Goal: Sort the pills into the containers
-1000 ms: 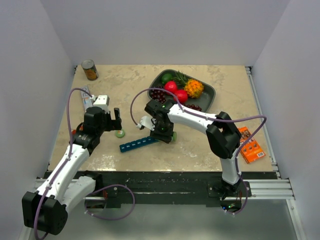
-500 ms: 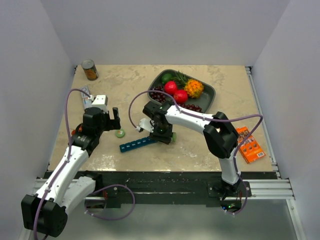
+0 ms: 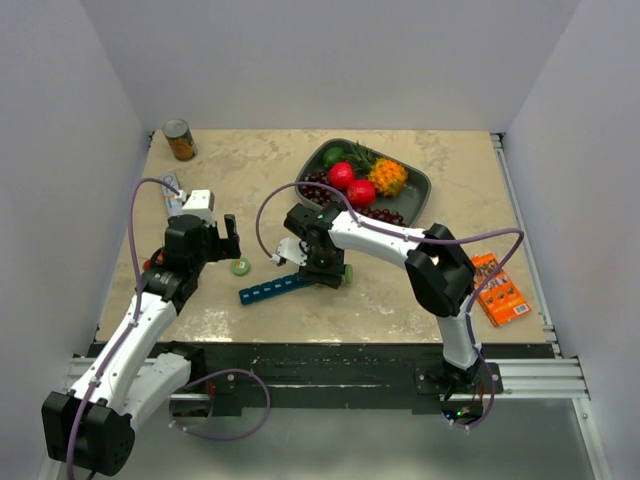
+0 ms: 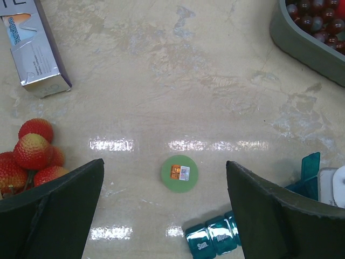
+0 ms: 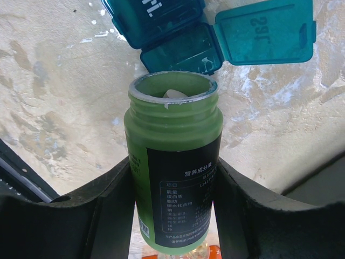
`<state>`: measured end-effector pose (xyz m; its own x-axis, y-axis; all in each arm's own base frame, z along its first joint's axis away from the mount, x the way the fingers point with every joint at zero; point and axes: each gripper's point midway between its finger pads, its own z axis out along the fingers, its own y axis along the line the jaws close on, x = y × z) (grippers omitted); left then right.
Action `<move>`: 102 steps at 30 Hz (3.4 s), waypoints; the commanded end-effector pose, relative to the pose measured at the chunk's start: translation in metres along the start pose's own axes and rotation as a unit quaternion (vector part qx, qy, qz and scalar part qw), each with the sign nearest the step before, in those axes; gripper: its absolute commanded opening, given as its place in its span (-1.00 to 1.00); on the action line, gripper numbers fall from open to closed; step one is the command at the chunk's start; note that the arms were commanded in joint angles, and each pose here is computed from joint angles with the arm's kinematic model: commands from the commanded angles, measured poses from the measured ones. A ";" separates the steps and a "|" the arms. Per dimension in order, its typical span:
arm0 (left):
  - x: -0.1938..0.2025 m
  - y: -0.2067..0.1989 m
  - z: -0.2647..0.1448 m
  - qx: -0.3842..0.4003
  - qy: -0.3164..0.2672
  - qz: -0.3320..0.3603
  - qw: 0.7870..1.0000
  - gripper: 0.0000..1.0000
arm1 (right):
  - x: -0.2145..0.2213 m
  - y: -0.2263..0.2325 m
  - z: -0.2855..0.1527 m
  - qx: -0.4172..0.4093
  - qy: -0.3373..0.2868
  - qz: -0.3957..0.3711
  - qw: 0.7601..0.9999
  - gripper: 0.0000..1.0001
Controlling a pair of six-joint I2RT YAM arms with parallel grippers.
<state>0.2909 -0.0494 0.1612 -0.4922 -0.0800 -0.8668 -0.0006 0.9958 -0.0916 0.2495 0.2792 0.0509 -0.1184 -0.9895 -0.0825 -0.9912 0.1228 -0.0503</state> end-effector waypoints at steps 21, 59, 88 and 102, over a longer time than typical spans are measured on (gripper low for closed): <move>-0.030 0.001 -0.008 -0.002 -0.053 -0.006 0.999 0.98 | -0.014 -0.006 -0.023 0.021 -0.031 -0.004 0.999 -1.00; -0.110 -0.203 -0.161 0.494 -0.061 -0.175 0.850 0.99 | -0.030 0.047 -0.210 -0.094 -0.506 -0.091 0.852 -1.00; -0.052 -0.267 -0.128 0.431 0.075 -0.148 0.887 -0.95 | -0.021 0.039 -0.201 -0.096 -0.523 -0.055 0.845 -0.96; -0.069 -0.258 -0.143 0.445 0.050 -0.212 0.869 -1.00 | -0.019 0.034 -0.207 -0.111 -0.540 -0.037 0.834 -0.19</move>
<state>0.2002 -0.2975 0.2783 -0.7209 -0.2930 -0.6280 0.4267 0.5264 -0.7354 0.1985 0.2917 0.2433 -0.0749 -0.3726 -0.9250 -0.9888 -0.0924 0.1173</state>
